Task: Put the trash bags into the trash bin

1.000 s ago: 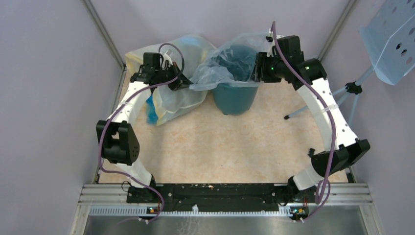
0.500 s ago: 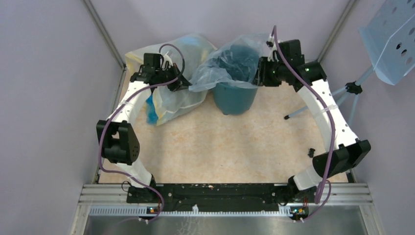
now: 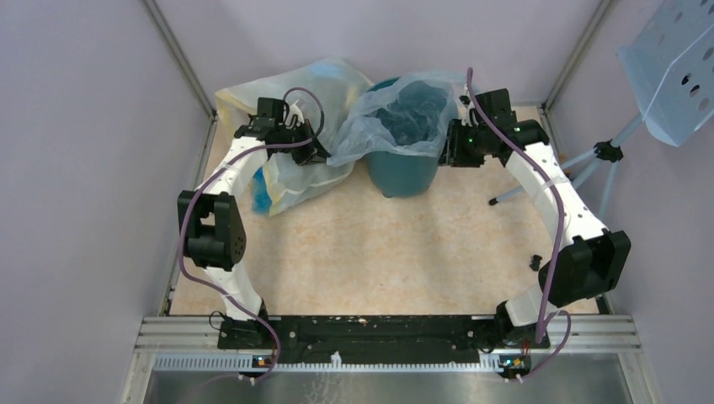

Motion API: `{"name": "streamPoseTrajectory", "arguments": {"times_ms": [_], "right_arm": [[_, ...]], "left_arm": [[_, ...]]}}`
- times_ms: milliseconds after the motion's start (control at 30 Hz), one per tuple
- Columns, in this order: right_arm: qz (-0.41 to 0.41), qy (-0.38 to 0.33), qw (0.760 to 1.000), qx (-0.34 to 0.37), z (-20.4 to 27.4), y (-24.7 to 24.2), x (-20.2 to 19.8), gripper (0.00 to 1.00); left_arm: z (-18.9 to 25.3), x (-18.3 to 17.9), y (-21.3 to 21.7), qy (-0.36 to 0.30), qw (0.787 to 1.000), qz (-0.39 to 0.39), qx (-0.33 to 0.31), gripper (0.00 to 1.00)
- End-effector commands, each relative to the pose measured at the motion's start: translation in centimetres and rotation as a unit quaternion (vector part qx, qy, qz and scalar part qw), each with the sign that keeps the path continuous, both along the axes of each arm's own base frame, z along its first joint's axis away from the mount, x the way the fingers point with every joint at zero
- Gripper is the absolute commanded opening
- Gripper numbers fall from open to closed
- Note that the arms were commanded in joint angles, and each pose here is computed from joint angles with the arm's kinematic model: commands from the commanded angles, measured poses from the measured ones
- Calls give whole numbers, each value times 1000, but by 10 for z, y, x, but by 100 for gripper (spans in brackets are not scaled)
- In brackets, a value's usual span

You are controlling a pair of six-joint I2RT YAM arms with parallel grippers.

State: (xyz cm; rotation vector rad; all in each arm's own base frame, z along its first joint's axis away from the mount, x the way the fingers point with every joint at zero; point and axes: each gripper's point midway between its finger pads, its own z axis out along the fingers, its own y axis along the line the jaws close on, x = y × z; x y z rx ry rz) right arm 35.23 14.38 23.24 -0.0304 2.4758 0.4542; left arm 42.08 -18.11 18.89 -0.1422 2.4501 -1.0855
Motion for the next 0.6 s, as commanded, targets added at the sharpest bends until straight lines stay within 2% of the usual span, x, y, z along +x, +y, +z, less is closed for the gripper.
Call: {"name": "streamPoseTrajectory", "arguments": {"times_ms": [0, 267, 433, 567], "right_arm": [[30, -79, 996, 35, 49, 5, 9, 40], [40, -136, 986, 87, 103, 4, -6, 54], [1, -174, 976, 133, 134, -10, -4, 63], [-27, -170, 969, 176, 138, -21, 12, 64]], "left_arm": [[18, 11, -4, -48, 999, -17, -7, 0], [30, 15, -8, -74, 997, -25, -20, 0], [36, 14, -9, -79, 996, -24, -25, 0], [36, 10, -9, -78, 996, -21, -23, 0]]}}
